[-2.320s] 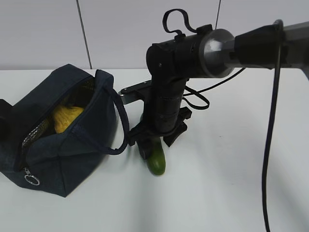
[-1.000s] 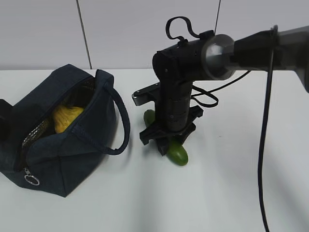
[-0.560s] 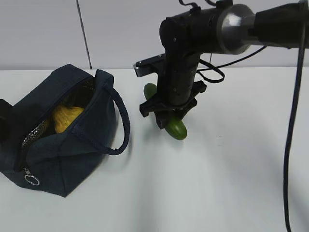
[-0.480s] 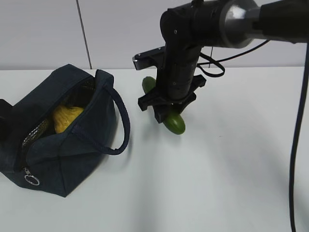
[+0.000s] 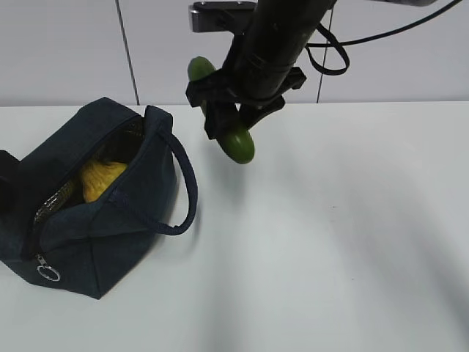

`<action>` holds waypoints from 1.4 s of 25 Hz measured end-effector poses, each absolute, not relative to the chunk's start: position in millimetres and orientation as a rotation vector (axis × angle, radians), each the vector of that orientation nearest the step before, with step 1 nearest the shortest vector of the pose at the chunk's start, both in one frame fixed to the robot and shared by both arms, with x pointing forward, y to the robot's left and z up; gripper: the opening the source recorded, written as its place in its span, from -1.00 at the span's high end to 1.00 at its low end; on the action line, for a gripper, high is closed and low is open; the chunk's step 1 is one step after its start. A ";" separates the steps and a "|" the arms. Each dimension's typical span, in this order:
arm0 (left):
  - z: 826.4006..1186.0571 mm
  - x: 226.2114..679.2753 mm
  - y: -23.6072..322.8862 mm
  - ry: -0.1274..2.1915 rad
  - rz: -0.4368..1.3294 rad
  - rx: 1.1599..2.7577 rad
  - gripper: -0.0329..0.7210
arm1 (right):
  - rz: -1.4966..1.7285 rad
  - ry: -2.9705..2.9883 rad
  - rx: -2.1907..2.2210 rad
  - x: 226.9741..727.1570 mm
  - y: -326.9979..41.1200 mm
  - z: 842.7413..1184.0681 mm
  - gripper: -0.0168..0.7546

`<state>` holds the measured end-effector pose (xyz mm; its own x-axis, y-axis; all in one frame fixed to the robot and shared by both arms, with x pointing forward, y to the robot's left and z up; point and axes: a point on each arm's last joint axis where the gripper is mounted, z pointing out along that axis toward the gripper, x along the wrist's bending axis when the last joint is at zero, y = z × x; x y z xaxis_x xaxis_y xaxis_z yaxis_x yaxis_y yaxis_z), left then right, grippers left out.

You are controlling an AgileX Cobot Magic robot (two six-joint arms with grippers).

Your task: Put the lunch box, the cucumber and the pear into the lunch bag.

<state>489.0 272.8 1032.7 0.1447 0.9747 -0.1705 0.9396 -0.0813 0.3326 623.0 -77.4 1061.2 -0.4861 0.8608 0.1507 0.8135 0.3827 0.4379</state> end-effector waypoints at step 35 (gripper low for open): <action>1055.3 487.6 260.4 1.794 0.098 1.797 0.91 | 1.294 2.743 1.554 599.3 18.5 1029.0 -0.20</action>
<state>487.6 260.4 1055.3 0.0876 0.9330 -0.3490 0.8895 0.0845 0.4490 599.3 18.5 1029.0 -0.5563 0.6215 0.5516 0.8210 0.3082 0.4807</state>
